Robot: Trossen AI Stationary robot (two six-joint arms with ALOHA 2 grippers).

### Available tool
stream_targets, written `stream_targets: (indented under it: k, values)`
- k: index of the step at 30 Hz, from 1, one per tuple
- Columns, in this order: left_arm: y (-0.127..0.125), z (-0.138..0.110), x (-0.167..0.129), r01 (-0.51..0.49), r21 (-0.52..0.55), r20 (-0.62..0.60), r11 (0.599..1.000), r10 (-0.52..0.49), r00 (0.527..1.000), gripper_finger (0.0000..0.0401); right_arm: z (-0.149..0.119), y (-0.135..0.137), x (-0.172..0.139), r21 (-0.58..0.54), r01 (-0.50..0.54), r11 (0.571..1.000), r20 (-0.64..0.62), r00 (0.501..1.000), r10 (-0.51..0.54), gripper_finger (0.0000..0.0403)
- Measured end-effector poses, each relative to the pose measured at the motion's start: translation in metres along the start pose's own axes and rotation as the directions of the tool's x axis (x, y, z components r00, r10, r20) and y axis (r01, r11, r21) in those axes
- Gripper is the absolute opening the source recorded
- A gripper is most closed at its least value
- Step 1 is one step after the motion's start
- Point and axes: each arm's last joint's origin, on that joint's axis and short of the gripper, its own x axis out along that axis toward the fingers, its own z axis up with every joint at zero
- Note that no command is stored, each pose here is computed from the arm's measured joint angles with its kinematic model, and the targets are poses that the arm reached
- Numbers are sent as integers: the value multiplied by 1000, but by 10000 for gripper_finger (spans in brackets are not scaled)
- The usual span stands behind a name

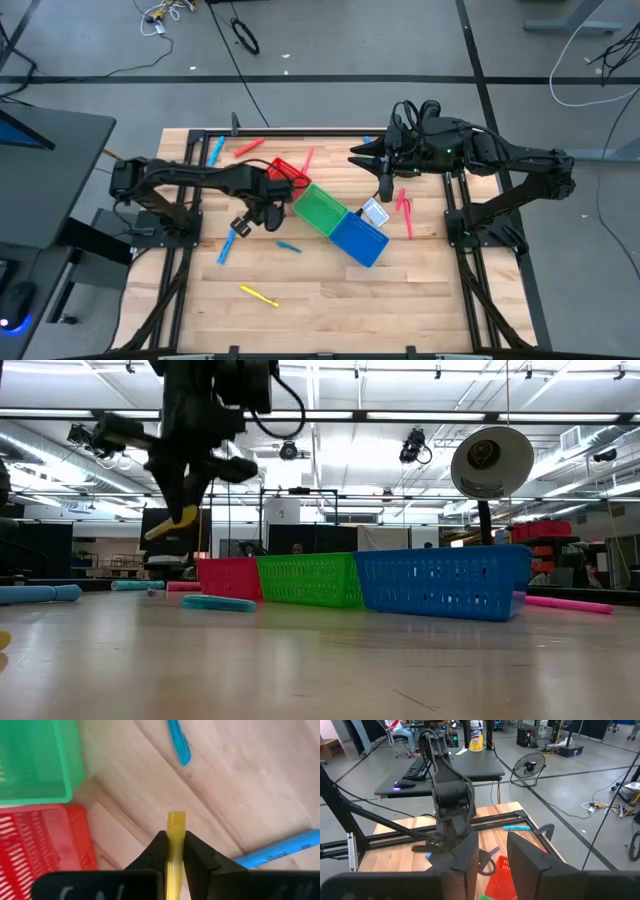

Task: Pick & Place Markers
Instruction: Put the right yellow marker pen into the red bin

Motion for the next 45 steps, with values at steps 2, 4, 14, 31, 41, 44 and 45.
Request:
stream_targets:
  k: [2,4,14,31,41,44,45]
  values:
    - [1,2,-8,-26,1,22,1000,26,999,39,0,0,0,0,0,1000,0,1000,0,102]
    - [3,3,-13,-47,1,27,999,47,999,39,0,0,0,0,0,1000,1,1000,0,102]
    - [15,-2,-15,-109,162,47,981,103,994,39,1,0,0,0,-1,1000,5,1000,1,102]
    - [67,-44,-15,-237,86,56,968,233,971,39,1,0,0,-20,-1,1000,11,1000,2,102]
    - [110,-42,-6,-219,28,41,975,218,975,39,2,0,0,-40,-1,999,17,1000,2,102]
    - [118,-45,-3,-211,10,47,977,210,976,39,2,0,0,-41,-1,999,16,1000,2,102]
    - [121,-46,-2,-206,4,49,978,206,977,39,2,0,0,-41,-1,999,16,1000,2,102]
